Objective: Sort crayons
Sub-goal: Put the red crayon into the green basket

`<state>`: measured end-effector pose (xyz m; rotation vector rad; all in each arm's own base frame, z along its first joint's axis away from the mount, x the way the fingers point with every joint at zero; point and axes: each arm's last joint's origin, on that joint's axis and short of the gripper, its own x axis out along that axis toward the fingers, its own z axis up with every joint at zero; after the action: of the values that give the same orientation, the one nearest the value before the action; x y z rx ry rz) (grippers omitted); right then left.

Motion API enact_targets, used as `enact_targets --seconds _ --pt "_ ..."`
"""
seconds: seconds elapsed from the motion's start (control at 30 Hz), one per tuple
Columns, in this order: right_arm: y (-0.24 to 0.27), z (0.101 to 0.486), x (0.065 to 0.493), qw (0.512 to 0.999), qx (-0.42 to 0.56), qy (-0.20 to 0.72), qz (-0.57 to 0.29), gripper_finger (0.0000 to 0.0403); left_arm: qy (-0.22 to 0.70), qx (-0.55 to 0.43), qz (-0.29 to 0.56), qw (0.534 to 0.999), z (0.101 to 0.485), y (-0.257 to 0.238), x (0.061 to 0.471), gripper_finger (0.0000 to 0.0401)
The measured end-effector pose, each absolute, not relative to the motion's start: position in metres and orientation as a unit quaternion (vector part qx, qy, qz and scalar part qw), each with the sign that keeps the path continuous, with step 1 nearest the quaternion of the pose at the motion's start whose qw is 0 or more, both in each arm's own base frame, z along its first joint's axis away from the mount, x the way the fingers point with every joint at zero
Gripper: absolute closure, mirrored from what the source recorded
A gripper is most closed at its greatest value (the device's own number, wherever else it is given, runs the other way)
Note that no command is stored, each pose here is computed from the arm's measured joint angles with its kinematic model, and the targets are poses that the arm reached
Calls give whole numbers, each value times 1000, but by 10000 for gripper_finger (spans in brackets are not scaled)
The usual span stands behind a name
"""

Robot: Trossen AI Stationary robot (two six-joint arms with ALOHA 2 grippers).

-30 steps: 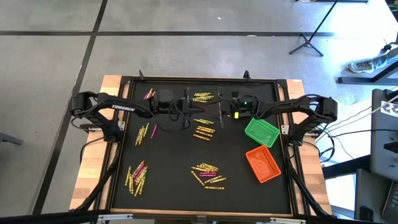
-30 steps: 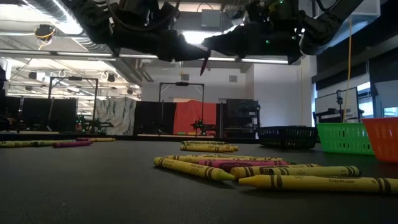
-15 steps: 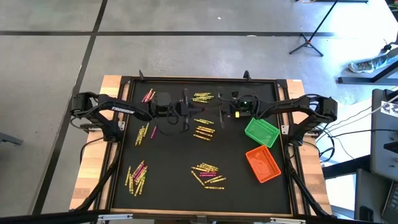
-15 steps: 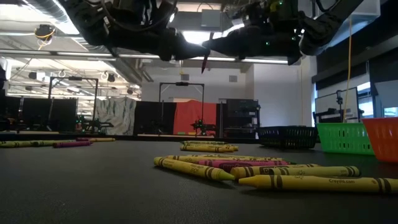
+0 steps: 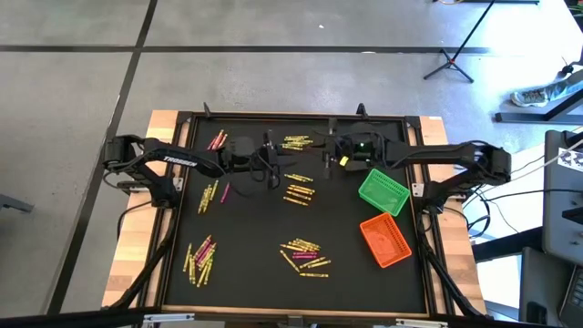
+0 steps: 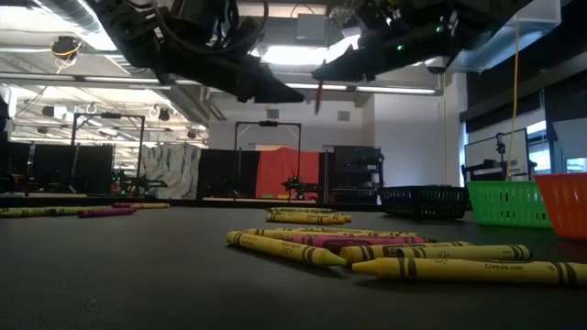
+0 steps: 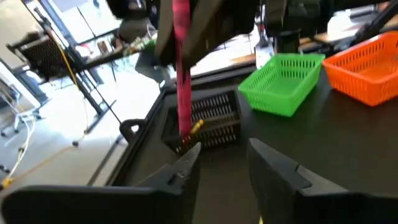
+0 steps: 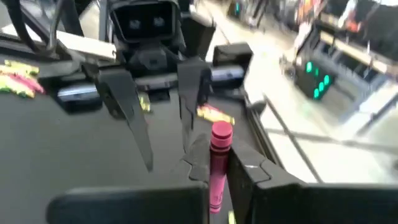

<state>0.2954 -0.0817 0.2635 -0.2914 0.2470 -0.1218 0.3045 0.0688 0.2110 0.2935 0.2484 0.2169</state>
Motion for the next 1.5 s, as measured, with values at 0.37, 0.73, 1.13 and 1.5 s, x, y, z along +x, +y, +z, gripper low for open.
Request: enact_targets --seconds 0.37,0.73,1.13,1.5 --pt "-72 288 251 952 -35 288 -101 388 142 148 107 973 207 69 304 271" --pt "-59 276 199 864 94 465 -168 387 146 147 106 972 207 69 303 270" --pt "-51 227 170 755 175 591 -225 386 149 147 106 972 206 69 303 270" --pt "-48 194 158 723 203 612 -247 375 149 147 106 972 206 69 303 270"
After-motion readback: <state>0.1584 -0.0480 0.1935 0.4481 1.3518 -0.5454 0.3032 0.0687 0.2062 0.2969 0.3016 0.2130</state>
